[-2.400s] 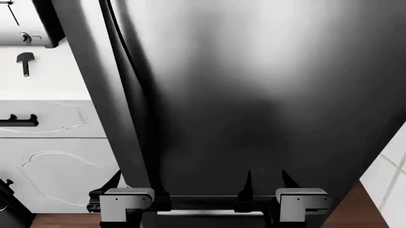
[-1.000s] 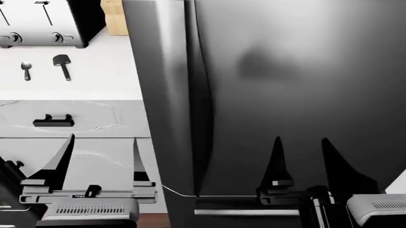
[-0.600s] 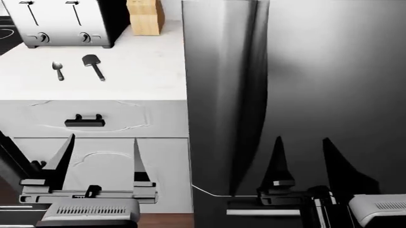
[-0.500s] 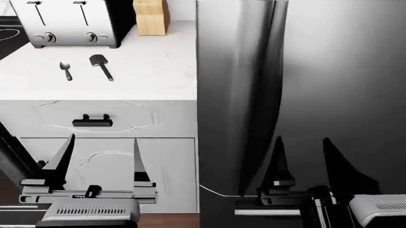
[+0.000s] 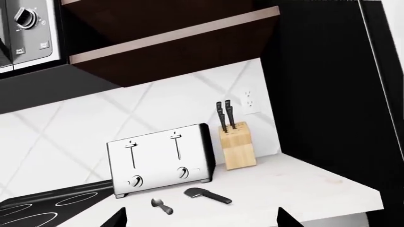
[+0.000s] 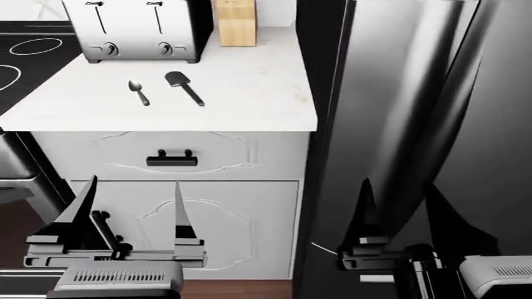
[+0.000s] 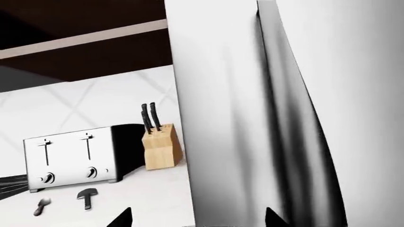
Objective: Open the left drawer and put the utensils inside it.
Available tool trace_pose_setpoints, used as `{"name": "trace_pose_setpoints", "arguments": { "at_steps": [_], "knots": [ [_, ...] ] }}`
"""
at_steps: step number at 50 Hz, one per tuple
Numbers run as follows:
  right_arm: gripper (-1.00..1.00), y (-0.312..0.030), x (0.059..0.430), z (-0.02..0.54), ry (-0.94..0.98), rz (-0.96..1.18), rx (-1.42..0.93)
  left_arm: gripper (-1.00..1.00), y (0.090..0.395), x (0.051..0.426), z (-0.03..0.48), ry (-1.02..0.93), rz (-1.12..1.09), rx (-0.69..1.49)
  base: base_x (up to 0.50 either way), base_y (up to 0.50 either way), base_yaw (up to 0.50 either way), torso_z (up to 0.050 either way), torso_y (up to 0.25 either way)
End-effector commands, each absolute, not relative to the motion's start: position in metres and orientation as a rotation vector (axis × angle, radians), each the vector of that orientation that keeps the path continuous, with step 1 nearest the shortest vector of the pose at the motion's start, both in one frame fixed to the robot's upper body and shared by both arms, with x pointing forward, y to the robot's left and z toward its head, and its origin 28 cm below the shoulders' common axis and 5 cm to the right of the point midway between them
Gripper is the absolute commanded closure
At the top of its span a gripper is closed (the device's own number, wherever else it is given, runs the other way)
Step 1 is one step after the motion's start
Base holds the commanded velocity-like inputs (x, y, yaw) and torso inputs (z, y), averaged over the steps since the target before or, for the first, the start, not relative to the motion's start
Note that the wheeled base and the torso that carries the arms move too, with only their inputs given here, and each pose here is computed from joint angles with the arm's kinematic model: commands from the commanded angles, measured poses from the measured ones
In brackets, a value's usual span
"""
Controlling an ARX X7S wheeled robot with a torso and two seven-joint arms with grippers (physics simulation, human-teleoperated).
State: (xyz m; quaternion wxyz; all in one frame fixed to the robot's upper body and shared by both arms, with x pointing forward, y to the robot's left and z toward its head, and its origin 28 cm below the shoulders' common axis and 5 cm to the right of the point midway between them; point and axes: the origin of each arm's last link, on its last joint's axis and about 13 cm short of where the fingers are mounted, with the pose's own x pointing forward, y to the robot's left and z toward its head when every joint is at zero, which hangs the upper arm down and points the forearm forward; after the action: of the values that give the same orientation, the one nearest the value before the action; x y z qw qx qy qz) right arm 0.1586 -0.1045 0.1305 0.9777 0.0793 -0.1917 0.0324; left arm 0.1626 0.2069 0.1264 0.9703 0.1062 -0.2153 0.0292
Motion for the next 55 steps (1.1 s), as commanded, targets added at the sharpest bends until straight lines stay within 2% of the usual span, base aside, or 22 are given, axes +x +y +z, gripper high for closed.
{"name": "trace_pose_setpoints", "arguments": {
  "at_steps": [1, 55],
  "knots": [
    [-1.0, -0.1046, 0.1584, 0.1304, -0.387, 0.066, 0.159, -1.0, 0.2066, 0.1623, 0.127, -0.437, 0.06, 0.217, 0.0, 0.39, 0.0, 0.0, 0.0],
    [-1.0, -0.1036, 0.1581, 0.1288, -0.386, 0.067, 0.153, -1.0, 0.2062, 0.1619, 0.1277, -0.44, 0.059, 0.226, 0.0, 0.39, 0.0, 0.0, 0.0]
  ]
}}
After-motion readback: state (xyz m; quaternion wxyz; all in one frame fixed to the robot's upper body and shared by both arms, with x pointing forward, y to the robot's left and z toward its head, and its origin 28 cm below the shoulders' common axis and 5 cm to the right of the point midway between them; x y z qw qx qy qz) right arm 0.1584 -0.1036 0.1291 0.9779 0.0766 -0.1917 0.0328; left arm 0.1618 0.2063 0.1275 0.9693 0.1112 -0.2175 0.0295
